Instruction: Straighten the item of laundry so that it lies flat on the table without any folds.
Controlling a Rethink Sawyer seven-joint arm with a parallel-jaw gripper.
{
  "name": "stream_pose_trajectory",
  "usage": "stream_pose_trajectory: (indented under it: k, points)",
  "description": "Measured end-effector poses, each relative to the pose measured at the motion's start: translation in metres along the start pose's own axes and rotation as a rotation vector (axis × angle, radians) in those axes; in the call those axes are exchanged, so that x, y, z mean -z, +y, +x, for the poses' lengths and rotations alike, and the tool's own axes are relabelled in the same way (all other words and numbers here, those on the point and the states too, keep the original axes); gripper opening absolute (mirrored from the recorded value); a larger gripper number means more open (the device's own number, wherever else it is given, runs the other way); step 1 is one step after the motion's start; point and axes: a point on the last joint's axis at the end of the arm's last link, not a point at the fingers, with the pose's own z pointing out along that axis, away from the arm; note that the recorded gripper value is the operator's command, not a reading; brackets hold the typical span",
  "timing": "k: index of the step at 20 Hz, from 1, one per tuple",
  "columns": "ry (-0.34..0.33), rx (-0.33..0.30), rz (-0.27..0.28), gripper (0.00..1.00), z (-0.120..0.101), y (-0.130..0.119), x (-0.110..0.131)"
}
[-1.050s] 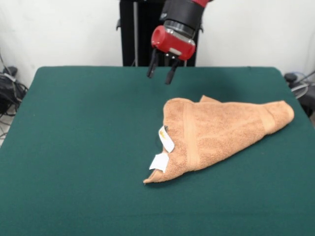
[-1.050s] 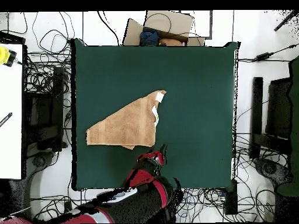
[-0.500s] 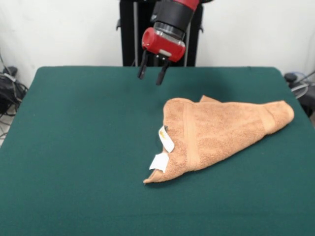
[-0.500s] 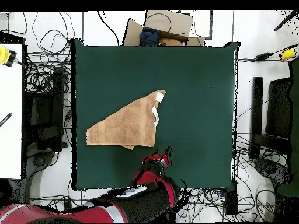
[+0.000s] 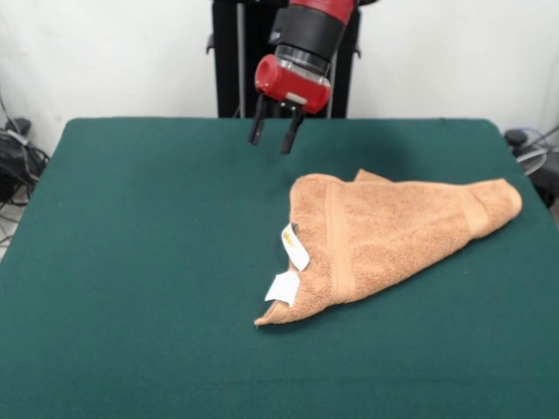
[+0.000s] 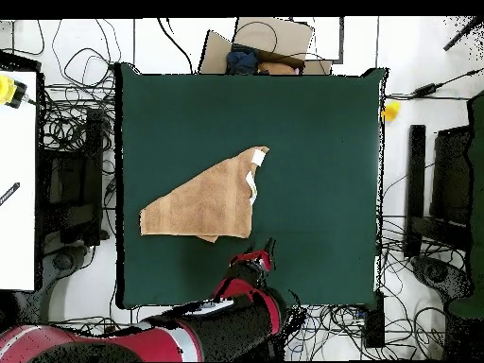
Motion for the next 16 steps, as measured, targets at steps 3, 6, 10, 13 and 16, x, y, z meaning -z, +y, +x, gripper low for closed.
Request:
stream_pose_trajectory:
  k: [3, 6, 10, 13, 16]
  points:
    - [-0.004, 0.007, -0.005, 1.00, 0.002, 0.003, -0.001]
    - [-0.004, 0.012, -0.009, 1.00, 0.005, 0.005, -0.002]
    - [-0.007, 0.019, -0.016, 1.00, 0.008, 0.010, -0.003]
    - [-0.005, 0.016, -0.015, 1.00, 0.010, 0.012, -0.001]
    - [0.002, 0.010, -0.012, 1.00, 0.014, 0.017, 0.003]
